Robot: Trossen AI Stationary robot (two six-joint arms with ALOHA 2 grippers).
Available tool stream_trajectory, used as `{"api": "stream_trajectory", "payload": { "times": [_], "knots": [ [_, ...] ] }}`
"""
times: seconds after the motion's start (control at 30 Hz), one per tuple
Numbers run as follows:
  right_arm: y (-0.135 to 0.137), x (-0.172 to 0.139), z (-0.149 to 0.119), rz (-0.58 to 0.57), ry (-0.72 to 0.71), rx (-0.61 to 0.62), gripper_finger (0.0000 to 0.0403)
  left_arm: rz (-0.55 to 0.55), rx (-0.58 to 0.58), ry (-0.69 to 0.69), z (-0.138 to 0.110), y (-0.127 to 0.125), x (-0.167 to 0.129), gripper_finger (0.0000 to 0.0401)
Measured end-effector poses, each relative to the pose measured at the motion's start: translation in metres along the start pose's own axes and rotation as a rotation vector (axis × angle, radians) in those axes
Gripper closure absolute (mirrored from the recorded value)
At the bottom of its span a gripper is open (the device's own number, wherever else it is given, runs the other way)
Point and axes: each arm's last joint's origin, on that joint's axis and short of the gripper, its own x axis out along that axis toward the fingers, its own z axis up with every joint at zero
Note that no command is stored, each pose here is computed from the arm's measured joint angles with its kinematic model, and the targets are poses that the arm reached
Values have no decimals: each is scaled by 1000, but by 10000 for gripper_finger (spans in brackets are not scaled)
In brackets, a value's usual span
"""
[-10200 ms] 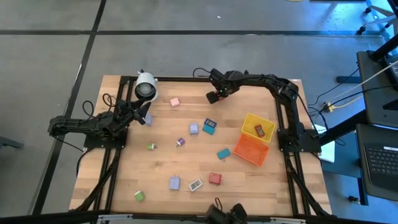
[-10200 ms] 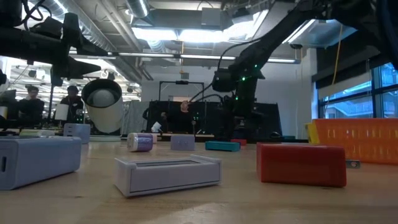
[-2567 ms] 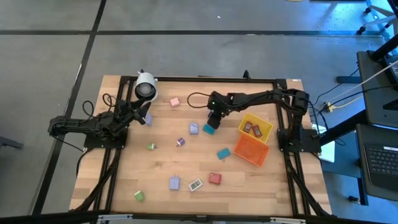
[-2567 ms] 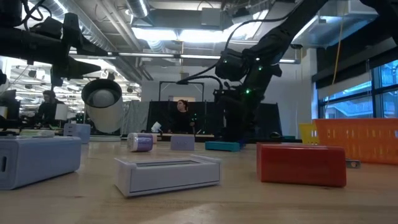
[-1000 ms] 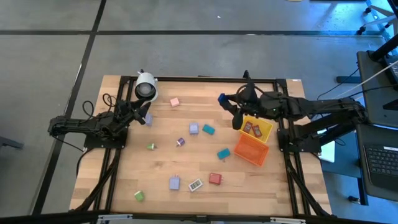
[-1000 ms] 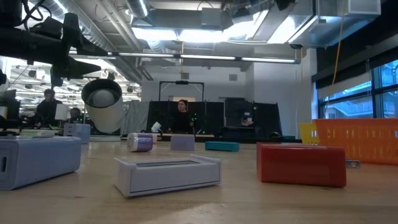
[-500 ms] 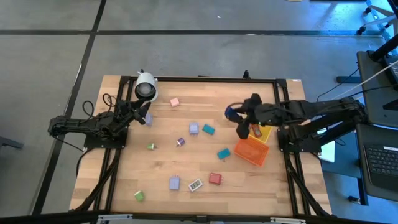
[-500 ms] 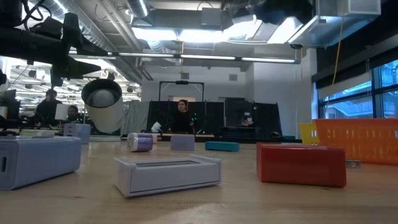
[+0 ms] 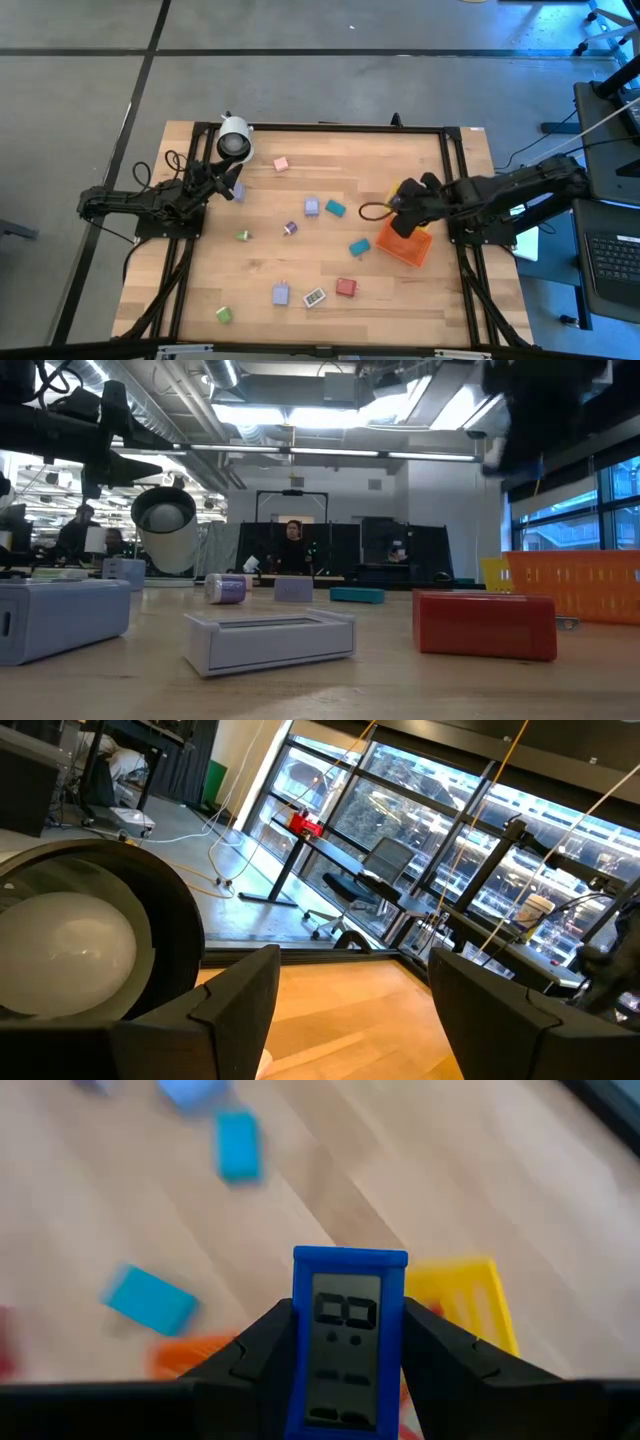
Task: Pick & Place Office items
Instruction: Put the blue digital timer into the yellow basket, then put the top light blue digital timer into the yellow basket
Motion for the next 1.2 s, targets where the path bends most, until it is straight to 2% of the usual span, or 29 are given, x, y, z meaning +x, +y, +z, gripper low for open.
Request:
{"api": "stream_trajectory", "payload": {
  "times": [0.17,0.3,0.47,0.6,0.9,1.2],
  "knots": [
    [-12,30,-29,-105,85,62,247,0,0,0,0,0,0,150],
    [-22,49,-44,-165,128,195,245,0,0,0,0,0,0,150],
    [-31,65,-60,-200,189,335,233,0,0,0,0,0,0,150],
    [-35,70,-67,-207,245,354,220,0,0,0,0,0,0,150],
    [-37,68,-55,-220,199,408,171,0,0,0,0,0,0,150],
    [-28,46,-10,-131,41,495,113,0,0,0,0,0,0,150]
  ]
}}
